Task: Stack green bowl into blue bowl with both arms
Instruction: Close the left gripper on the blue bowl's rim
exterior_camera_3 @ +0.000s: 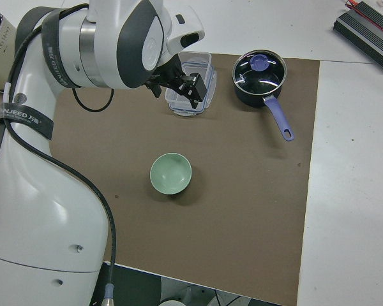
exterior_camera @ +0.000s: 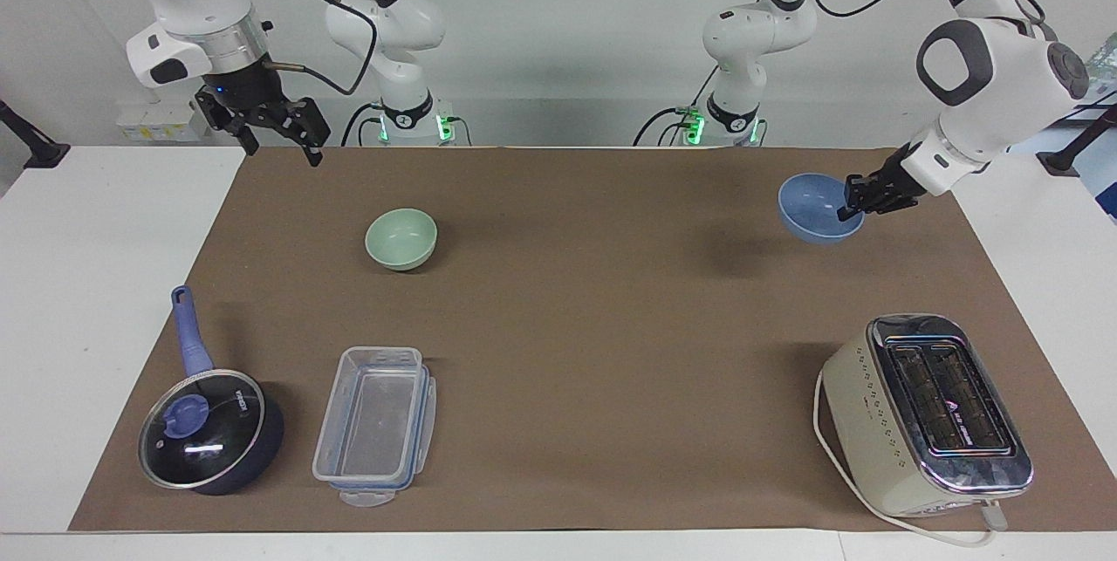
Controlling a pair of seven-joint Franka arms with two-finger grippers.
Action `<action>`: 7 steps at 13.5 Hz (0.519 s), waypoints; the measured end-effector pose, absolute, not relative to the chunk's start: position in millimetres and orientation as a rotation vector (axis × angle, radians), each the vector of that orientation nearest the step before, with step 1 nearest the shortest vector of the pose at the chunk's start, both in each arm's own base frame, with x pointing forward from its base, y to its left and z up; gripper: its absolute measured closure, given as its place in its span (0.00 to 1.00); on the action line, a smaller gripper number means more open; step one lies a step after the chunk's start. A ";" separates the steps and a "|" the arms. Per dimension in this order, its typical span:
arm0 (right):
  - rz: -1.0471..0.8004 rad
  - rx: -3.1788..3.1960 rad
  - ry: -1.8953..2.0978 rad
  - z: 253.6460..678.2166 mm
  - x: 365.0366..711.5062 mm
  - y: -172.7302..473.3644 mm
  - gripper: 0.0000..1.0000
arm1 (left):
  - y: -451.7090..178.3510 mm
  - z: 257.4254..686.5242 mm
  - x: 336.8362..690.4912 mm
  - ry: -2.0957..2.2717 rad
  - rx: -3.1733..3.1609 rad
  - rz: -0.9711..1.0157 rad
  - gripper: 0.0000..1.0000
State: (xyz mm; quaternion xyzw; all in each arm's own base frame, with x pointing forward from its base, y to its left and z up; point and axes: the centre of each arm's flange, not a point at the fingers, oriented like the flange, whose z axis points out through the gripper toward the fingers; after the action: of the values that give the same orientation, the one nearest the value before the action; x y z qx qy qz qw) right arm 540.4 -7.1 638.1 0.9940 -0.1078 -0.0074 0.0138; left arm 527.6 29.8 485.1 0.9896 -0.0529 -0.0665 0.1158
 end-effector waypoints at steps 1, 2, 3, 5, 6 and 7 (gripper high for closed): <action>-0.023 3.096 -0.336 638.1 540.4 -7.1 0.00 | 12.9 493.7 530.5 -0.175 2.923 -0.193 0.93; -0.023 3.096 -0.336 638.1 540.4 -7.1 0.00 | -2.6 500.0 532.0 -0.188 2.938 -0.194 0.93; -0.023 3.096 -0.336 638.1 540.4 -7.1 0.00 | -15.5 503.1 532.3 -0.198 2.946 -0.198 0.93; -0.023 3.096 -0.336 638.1 540.4 -7.1 0.00 | -41.0 503.5 531.0 -0.202 2.968 -0.213 0.93; -0.023 3.096 -0.336 638.1 540.4 -7.1 0.00 | -53.2 503.4 529.8 -0.193 2.976 -0.221 0.93; -0.023 3.096 -0.336 638.1 540.4 -7.1 0.00 | -65.6 503.3 528.4 -0.183 2.982 -0.228 0.93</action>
State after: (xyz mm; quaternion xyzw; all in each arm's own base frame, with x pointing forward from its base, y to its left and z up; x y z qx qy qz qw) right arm 540.4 -7.1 638.1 0.9940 -0.1078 -0.0074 0.0138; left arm 528.4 -65.6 503.3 0.9926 -0.0608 -0.0757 0.0725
